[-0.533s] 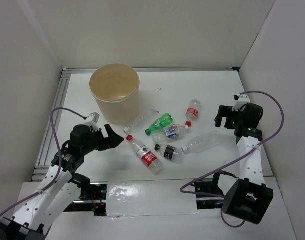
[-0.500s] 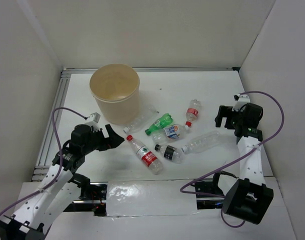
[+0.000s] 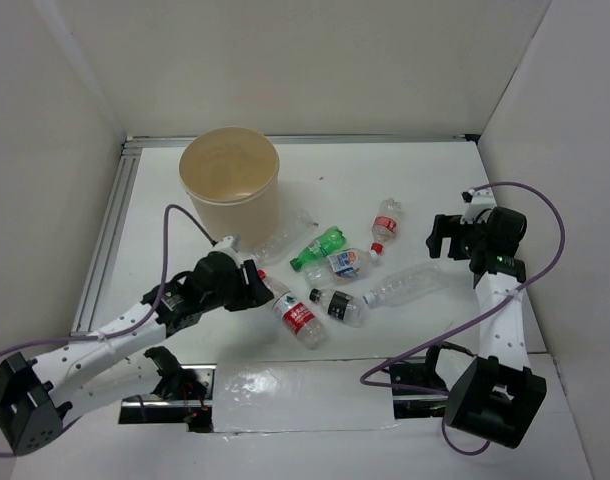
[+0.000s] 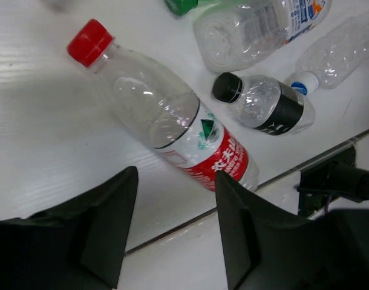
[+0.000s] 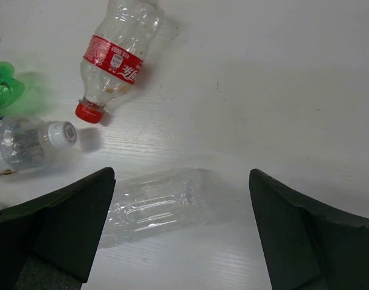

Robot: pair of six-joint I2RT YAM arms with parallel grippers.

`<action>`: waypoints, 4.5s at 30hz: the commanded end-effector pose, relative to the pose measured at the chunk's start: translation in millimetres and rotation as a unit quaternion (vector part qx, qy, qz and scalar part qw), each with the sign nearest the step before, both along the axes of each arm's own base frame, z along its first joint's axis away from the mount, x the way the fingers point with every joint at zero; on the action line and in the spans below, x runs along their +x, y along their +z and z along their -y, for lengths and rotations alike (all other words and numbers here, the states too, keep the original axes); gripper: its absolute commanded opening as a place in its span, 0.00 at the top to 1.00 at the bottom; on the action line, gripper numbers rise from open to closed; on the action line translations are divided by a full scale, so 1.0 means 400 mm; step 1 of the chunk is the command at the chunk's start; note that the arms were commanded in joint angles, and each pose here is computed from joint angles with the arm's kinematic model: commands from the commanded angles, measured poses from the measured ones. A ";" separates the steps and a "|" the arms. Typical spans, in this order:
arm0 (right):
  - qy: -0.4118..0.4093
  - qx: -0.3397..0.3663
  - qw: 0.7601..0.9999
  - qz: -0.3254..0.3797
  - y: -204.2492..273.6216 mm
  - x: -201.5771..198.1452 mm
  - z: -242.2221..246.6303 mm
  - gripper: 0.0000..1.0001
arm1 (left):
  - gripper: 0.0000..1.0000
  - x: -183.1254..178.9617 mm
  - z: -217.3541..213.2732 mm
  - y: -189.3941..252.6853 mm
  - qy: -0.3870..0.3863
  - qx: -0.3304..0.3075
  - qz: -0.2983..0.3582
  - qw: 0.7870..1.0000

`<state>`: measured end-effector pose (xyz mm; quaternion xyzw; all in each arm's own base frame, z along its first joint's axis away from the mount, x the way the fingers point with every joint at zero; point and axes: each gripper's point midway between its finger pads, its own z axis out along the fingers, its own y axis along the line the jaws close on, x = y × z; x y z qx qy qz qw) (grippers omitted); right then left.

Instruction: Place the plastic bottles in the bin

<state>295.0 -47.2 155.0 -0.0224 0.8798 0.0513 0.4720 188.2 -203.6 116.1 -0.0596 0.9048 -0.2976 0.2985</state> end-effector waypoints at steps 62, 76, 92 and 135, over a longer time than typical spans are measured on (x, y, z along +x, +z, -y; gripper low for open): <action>0.305 0.032 0.950 0.052 0.023 -0.064 -0.195 0.31 | 1.00 0.296 -0.041 0.691 0.267 -0.016 0.333 0.904; 0.363 0.013 0.930 0.051 0.005 -0.053 -0.231 0.05 | 0.42 0.548 -0.254 0.587 0.346 0.115 0.292 0.884; 0.638 -0.171 0.750 0.038 -0.115 -0.162 -0.349 0.03 | 0.00 0.491 -0.075 0.638 0.173 0.156 0.356 0.905; 0.545 -0.002 0.756 0.362 0.663 0.050 -0.700 0.60 | 0.00 -0.232 0.264 -0.025 0.077 -0.025 -0.009 0.997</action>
